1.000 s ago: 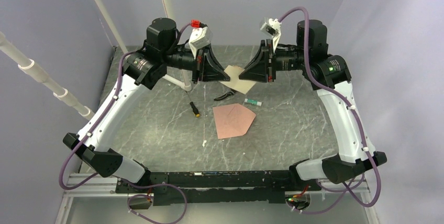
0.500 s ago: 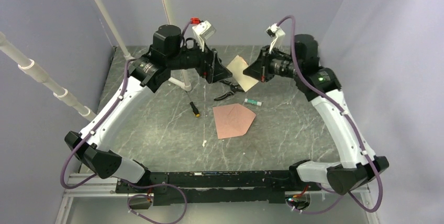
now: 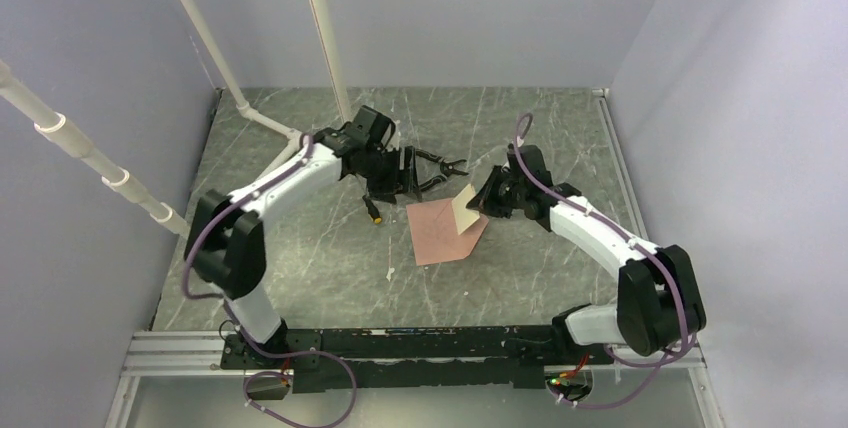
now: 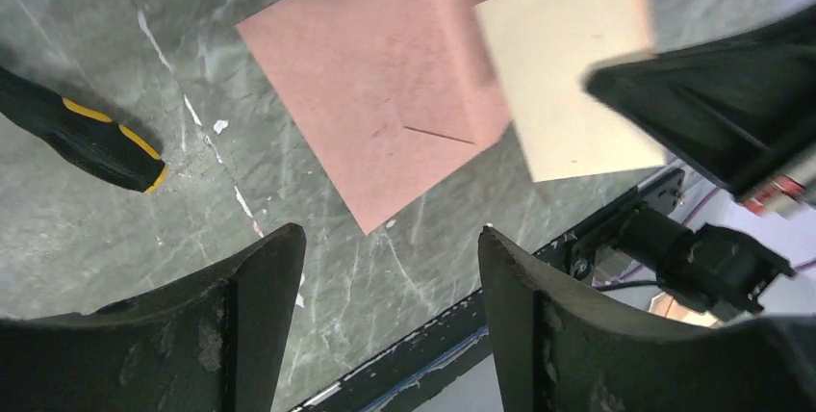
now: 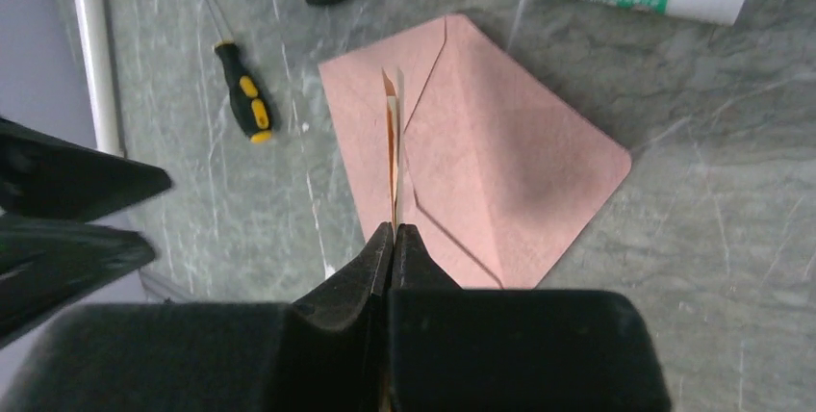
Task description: Place the letter into the envelope and seal it
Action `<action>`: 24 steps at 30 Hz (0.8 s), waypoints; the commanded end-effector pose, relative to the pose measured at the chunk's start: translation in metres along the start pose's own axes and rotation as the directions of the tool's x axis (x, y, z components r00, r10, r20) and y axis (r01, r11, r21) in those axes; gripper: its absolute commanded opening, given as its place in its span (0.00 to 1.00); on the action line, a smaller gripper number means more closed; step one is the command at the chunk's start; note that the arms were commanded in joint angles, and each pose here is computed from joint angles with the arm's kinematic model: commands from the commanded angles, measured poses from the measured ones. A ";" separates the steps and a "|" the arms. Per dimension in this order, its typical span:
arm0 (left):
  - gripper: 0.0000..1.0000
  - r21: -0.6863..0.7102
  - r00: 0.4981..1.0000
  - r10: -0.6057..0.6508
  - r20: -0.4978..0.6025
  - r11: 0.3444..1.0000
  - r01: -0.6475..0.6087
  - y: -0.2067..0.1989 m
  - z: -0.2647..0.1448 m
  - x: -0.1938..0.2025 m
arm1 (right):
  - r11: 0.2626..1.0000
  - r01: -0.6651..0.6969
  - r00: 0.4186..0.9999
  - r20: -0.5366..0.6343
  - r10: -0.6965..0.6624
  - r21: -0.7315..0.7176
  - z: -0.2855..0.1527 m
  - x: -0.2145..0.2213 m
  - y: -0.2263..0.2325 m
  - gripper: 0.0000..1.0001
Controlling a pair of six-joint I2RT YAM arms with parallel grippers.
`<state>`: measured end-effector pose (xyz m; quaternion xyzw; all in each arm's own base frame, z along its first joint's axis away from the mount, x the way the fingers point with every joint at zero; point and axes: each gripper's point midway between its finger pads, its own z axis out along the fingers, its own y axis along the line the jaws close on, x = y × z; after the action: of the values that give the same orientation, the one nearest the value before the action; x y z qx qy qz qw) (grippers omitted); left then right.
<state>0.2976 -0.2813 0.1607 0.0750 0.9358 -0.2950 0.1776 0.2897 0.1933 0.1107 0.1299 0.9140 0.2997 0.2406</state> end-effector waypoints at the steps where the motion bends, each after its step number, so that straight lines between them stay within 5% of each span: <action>1: 0.70 -0.048 0.987 -0.145 -0.074 0.989 0.142 0.011 0.024 0.013 | 0.997 -0.027 0.984 0.175 0.039 -0.071 0.014 -0.028 0.009 0.00; 10: 0.59 -0.079 0.958 -0.261 -0.119 0.964 0.253 0.028 0.061 0.031 | 0.999 0.034 0.976 0.214 -0.033 -0.004 0.042 -0.012 -0.027 0.00; 24: 0.62 -0.231 0.921 -0.288 -0.263 0.945 0.230 0.058 0.087 0.070 | 0.994 0.108 0.967 0.234 -0.100 -0.022 0.059 0.013 -0.049 0.00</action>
<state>0.2772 -0.2761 0.0368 -0.0393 0.9759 -0.2143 0.0145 0.2911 0.1813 0.0230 0.1350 0.8970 0.2741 0.3193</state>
